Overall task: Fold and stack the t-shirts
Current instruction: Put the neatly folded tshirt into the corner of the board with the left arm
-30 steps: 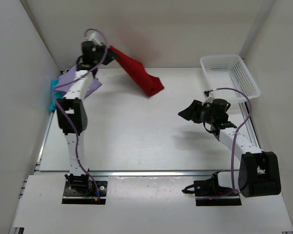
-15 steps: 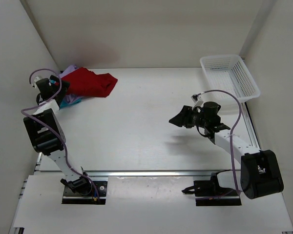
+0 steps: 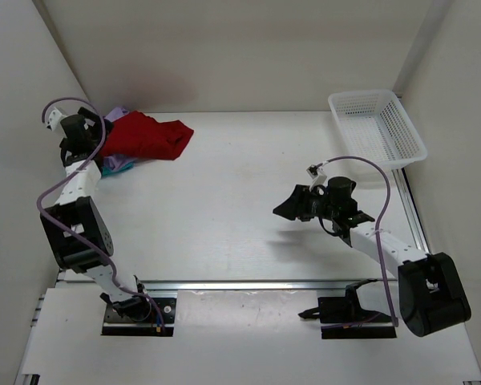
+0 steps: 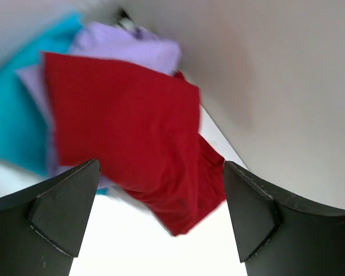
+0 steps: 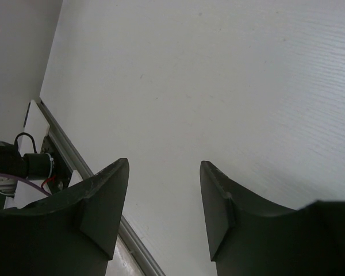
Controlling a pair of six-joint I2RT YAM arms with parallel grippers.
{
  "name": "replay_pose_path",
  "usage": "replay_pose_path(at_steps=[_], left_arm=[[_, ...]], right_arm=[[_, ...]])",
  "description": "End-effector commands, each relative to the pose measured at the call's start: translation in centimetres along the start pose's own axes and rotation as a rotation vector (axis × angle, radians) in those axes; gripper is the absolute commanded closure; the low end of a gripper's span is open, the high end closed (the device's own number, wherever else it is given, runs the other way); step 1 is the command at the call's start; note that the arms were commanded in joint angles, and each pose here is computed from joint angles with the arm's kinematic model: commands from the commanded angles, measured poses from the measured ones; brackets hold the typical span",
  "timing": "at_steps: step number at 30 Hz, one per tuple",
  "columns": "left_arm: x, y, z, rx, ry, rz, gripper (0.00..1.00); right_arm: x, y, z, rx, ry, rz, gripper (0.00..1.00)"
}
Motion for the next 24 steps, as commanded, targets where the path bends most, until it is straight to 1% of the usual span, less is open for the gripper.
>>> replay_pose_path(at_steps=[1, 3, 4, 5, 6, 8, 10, 11, 12, 14, 15, 16, 17, 18, 19, 20, 22, 24], left_arm=[[-1.6, 2.1, -2.5, -0.156, -0.116, 0.010, 0.01], [-1.1, 2.6, -3.0, -0.187, -0.124, 0.020, 0.01], [-0.7, 2.7, -3.6, -0.170, -0.125, 0.026, 0.01], [-0.3, 2.9, -4.1, -0.136, -0.117, 0.019, 0.01], [0.5, 1.8, -4.5, -0.079, -0.105, 0.033, 0.02], [2.2, 0.1, -5.9, 0.000, -0.075, 0.087, 0.02], [5.5, -3.2, -7.6, 0.109, -0.004, 0.153, 0.01], [6.3, -4.3, -8.5, 0.155, 0.021, 0.182, 0.01], [8.7, -6.4, -9.9, 0.240, 0.086, 0.218, 0.01], [13.6, -8.8, -12.6, 0.333, 0.236, 0.324, 0.01], [15.1, -9.4, -13.1, 0.363, 0.298, 0.352, 0.02], [17.6, -9.8, -14.7, 0.390, 0.385, 0.396, 0.01], [20.1, -9.7, -15.8, 0.414, 0.492, 0.437, 0.01], [21.8, -9.3, -16.1, 0.415, 0.570, 0.460, 0.01], [23.6, -8.6, -16.6, 0.396, 0.647, 0.467, 0.01], [25.2, -8.2, -17.7, 0.436, 0.754, 0.468, 0.01], [28.0, -5.4, -18.8, 0.447, 0.966, 0.445, 0.01], [29.3, -3.7, -20.1, 0.478, 1.051, 0.431, 0.01]], right_arm=[[0.1, 0.5, -0.4, -0.003, -0.038, -0.040, 0.49], [0.4, 0.6, -0.6, 0.023, -0.034, -0.039, 0.48], [0.3, 0.6, -0.7, 0.038, -0.036, -0.037, 0.34], [0.3, 0.7, -0.7, 0.061, -0.039, -0.056, 0.09], [0.5, 0.5, -0.7, 0.107, -0.027, -0.056, 0.01], [0.8, 0.7, -0.8, 0.144, -0.026, -0.057, 0.01], [1.3, 1.0, -0.8, 0.130, -0.010, -0.076, 0.01], [1.7, 1.1, -0.8, 0.119, -0.002, -0.073, 0.01], [2.0, 1.0, -0.9, 0.121, 0.003, -0.069, 0.01], [2.2, 1.0, -1.0, 0.138, 0.010, -0.056, 0.00], [2.6, 1.1, -1.0, 0.143, 0.022, -0.042, 0.01], [2.6, 1.0, -1.2, 0.146, 0.021, -0.066, 0.00], [2.9, 1.3, -1.2, 0.107, 0.044, -0.082, 0.01], [2.8, 1.5, -1.4, 0.095, 0.032, -0.104, 0.01], [3.0, 1.3, -1.5, 0.115, 0.032, -0.100, 0.01], [2.9, 1.2, -1.7, 0.134, 0.018, -0.091, 0.01], [2.8, 1.2, -2.0, 0.118, 0.016, -0.105, 0.01], [3.0, 1.3, -2.3, 0.105, 0.018, -0.127, 0.01]])
Point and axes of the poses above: each gripper's point midway between its finger pads, its own z axis out along the fingers, its own y axis along the line the jaws close on, x = y × z, the point moved 9 cm from there along -z, back along the fingers, and after that the axes turned 7 degrees about -z, right-handed, at the moved point
